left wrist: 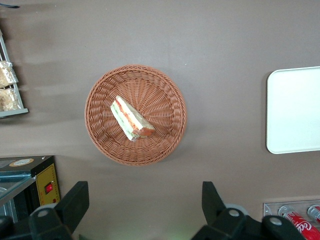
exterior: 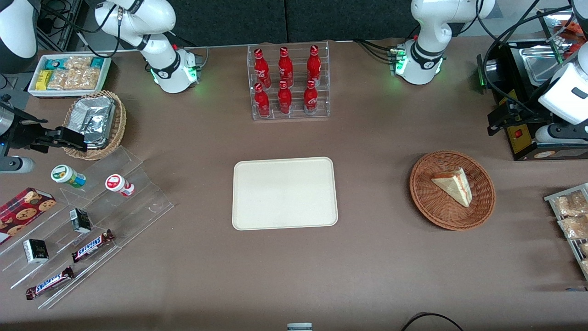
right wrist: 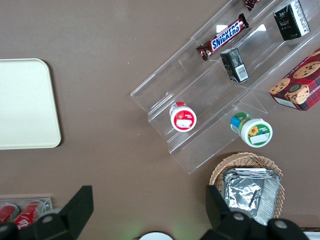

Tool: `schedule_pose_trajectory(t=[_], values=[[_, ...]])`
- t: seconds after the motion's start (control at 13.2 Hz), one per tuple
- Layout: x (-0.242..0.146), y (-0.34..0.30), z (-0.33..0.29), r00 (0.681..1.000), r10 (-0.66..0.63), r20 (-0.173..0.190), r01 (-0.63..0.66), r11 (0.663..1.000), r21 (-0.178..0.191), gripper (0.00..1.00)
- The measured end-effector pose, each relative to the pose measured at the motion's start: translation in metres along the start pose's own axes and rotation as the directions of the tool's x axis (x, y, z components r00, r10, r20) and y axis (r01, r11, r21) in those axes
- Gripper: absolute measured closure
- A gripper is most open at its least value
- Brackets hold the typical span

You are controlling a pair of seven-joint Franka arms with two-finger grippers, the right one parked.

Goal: Place sandwich from basket to tray
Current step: 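Move the left gripper over the wicker basket toward the sandwich, then lower the open left gripper and close it on the wrapped sandwich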

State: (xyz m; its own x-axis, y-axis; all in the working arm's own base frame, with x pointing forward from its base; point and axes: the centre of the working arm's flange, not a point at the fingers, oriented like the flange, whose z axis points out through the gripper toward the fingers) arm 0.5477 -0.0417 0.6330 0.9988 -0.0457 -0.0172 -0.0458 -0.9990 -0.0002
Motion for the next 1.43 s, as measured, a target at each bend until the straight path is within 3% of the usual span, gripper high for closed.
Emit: schedule_pose_trajectory(t=[0.3, 0.45, 0.6, 0.75, 0.91, 1.06, 1.43], values=[[-0.001, 0.0, 0.002, 1.0, -0.001, 0.015, 0.001, 1.0, 0.001, 0.0], [0.003, -0.005, 0.017, 0.999, -0.013, 0.048, 0.012, 1.0, 0.001, 0.0], [0.013, -0.013, 0.053, 0.983, -0.115, 0.141, 0.114, 0.993, 0.016, 0.0], [0.025, -0.017, 0.1, 0.921, -0.303, 0.244, 0.294, 0.953, 0.076, 0.0], [0.041, -0.017, 0.144, 0.87, -0.398, 0.29, 0.378, 0.918, 0.123, 0.0], [0.051, -0.025, 0.181, 0.84, -0.461, 0.288, 0.438, 0.887, 0.145, 0.0], [0.041, -0.066, 0.248, 0.76, -0.61, 0.225, 0.588, 0.792, 0.162, 0.0]])
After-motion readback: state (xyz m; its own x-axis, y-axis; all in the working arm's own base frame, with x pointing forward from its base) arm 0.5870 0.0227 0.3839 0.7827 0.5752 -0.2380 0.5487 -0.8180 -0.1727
